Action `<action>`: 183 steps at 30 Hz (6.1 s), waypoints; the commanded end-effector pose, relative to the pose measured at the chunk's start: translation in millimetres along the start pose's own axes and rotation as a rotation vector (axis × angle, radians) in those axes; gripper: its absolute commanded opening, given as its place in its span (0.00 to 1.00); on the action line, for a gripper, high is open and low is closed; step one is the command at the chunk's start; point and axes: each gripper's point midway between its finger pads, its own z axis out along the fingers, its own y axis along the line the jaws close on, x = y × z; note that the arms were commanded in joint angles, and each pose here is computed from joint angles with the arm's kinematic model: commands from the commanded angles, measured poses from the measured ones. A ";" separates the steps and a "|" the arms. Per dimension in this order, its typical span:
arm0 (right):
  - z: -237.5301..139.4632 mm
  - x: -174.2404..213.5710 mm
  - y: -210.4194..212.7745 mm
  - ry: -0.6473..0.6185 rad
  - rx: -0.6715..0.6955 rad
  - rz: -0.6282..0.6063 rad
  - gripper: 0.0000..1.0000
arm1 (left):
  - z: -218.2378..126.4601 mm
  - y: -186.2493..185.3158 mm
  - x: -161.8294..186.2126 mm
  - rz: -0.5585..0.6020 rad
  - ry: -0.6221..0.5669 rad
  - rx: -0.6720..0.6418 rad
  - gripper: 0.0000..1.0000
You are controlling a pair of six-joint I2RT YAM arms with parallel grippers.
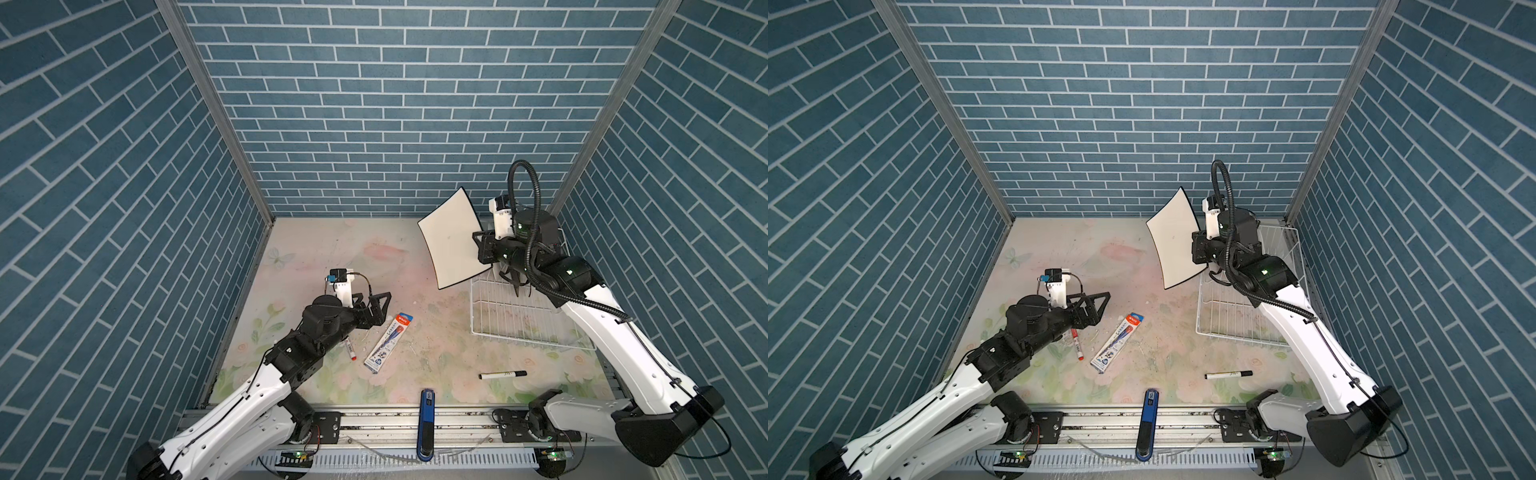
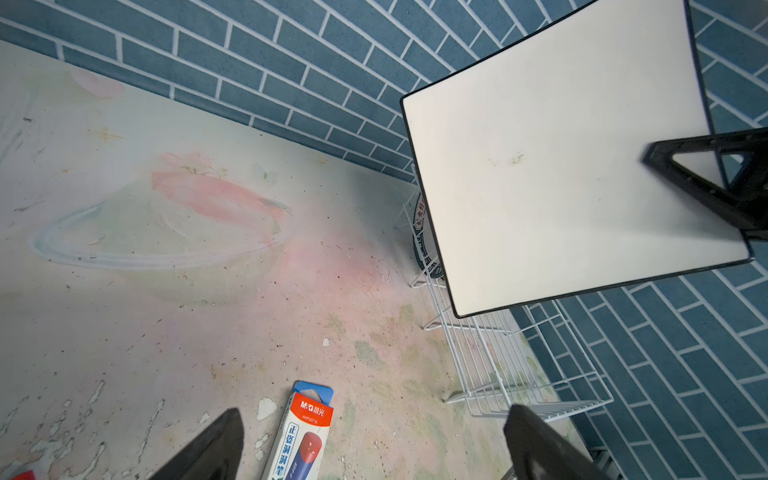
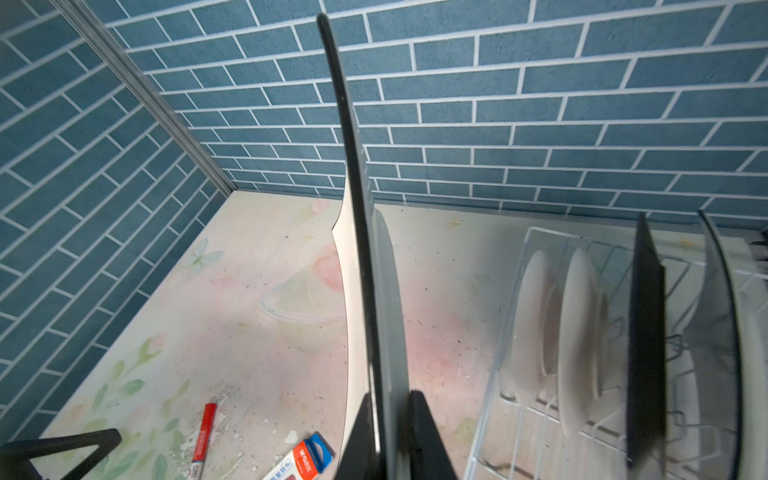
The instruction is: Unload the plates from the dish rack
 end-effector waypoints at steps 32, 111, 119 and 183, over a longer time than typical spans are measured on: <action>30.2 -86.0 62.5 -0.741 -0.560 0.556 0.00 | 22.4 -15.1 -94.2 -0.378 -0.125 0.341 1.00; -4.1 -86.8 120.5 -0.960 -0.652 0.986 0.00 | 58.8 -38.0 -158.4 -0.503 -0.513 0.645 0.61; -2.7 -85.4 121.3 -0.951 -0.662 1.006 0.00 | 57.9 -38.3 -161.7 -0.511 -0.526 0.646 0.54; 10.8 -65.2 119.5 -0.884 -0.669 1.032 0.27 | 42.2 -45.9 -179.7 -0.526 -0.581 0.679 0.00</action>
